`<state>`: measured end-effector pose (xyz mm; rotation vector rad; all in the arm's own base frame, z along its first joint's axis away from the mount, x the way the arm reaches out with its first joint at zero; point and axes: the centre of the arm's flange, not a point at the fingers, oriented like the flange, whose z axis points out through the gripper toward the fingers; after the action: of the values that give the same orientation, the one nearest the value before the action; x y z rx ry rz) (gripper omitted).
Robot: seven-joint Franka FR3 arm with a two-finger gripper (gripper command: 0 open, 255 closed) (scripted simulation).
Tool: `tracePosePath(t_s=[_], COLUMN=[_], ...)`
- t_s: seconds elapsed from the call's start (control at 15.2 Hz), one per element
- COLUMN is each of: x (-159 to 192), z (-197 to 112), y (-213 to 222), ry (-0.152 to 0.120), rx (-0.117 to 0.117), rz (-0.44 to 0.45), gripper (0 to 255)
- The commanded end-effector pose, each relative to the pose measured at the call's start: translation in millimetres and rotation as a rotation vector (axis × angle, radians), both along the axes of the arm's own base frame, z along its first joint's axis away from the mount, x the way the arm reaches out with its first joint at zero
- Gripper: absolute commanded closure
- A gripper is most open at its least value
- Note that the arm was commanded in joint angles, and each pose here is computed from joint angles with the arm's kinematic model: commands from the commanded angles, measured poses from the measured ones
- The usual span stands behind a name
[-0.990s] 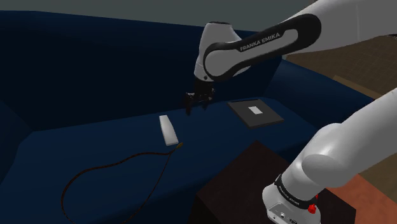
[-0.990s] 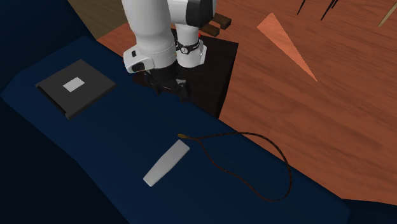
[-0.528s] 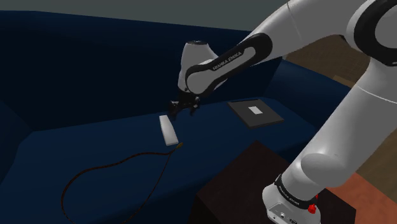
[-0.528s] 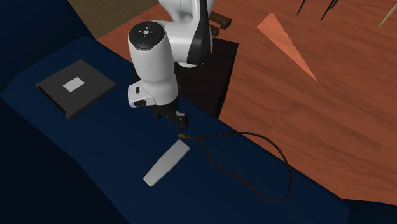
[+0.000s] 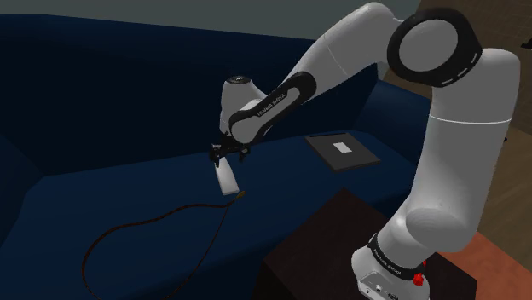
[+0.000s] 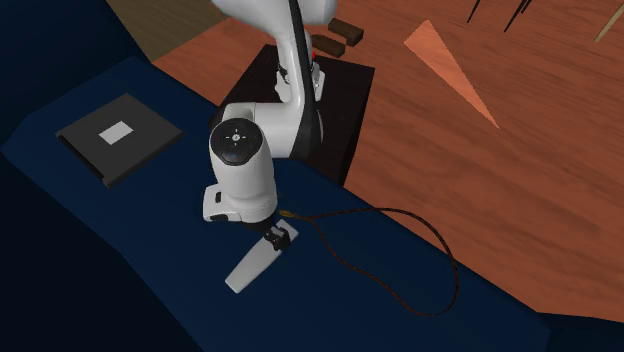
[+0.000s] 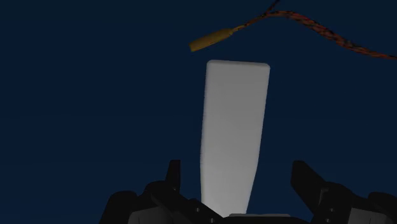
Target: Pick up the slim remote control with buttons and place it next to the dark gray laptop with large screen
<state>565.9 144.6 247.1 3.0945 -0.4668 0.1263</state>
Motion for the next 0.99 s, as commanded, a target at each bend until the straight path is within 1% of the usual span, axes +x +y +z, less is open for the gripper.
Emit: tracePosePath(t_s=[0.0,0.07,0.13,0.59,0.92], x=[16,25,27,30,30], z=[-20,-30,-32,-72,-72], y=[1,1,2,0,0], ry=[-0.006,-0.009,-0.009,-0.009,-0.009], rx=[-0.008,-0.012,-0.013,-0.013,-0.013], rz=[-0.032,-0.047,-0.051,-0.051,-0.051], gripper=[0,0,0,0,0])
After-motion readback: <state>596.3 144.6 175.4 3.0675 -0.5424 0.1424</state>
